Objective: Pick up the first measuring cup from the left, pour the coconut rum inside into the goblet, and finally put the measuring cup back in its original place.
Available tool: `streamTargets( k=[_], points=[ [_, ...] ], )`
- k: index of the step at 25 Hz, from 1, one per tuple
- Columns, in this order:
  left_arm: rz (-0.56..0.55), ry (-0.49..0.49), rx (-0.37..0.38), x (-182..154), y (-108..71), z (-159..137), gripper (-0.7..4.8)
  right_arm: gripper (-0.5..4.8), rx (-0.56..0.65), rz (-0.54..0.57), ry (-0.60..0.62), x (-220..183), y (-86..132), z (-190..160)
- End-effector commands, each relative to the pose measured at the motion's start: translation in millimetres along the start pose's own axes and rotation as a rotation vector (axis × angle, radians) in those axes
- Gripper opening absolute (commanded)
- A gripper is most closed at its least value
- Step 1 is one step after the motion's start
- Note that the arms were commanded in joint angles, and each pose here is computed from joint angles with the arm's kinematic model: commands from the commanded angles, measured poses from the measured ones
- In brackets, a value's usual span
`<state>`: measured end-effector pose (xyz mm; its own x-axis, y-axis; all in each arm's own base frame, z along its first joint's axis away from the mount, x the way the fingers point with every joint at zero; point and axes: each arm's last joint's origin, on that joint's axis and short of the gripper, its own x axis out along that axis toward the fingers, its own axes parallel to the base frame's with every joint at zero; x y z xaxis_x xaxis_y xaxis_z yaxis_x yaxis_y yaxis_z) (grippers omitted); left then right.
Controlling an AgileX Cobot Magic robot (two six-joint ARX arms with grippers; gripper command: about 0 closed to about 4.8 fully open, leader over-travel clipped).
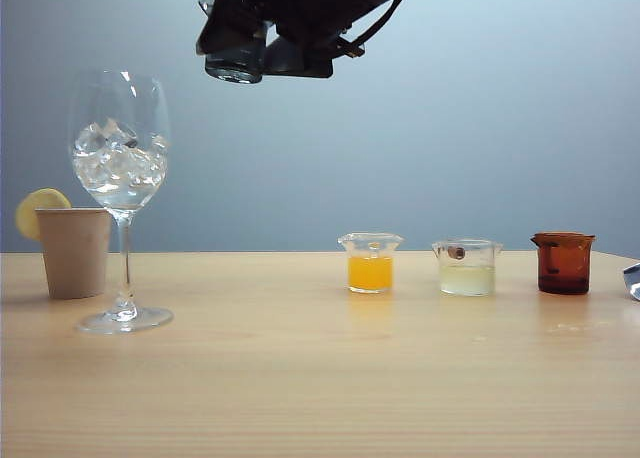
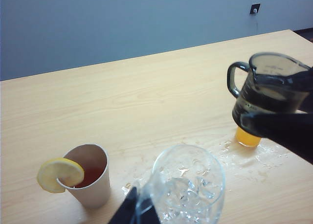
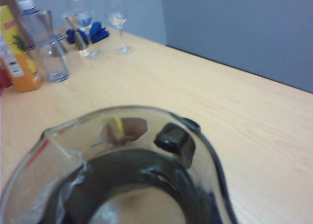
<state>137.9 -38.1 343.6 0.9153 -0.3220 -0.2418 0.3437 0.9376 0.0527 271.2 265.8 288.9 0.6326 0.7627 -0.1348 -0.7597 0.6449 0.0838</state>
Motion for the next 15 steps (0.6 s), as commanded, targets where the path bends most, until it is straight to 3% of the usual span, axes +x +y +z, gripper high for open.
streamTargets(
  k=[1,4,8,15],
  points=[
    [0.002,-0.016,0.004,-1.6,0.2,2.9,-0.05,2.01,-0.005,0.029,-0.016,-3.8,2.1,6.9],
    [0.002,-0.016,0.004,-1.6,0.2,2.9,-0.05,2.01,-0.043,0.059,0.036,-2.5,3.3,16.5],
    [0.002,-0.016,0.004,-1.6,0.2,2.9,-0.05,2.01,-0.110,0.065,0.020,-0.1,3.4,33.1],
    [0.002,-0.016,0.004,-1.6,0.2,2.9,-0.05,2.01,-0.116,0.102,0.048,19.7,-0.5,49.4]
  ],
)
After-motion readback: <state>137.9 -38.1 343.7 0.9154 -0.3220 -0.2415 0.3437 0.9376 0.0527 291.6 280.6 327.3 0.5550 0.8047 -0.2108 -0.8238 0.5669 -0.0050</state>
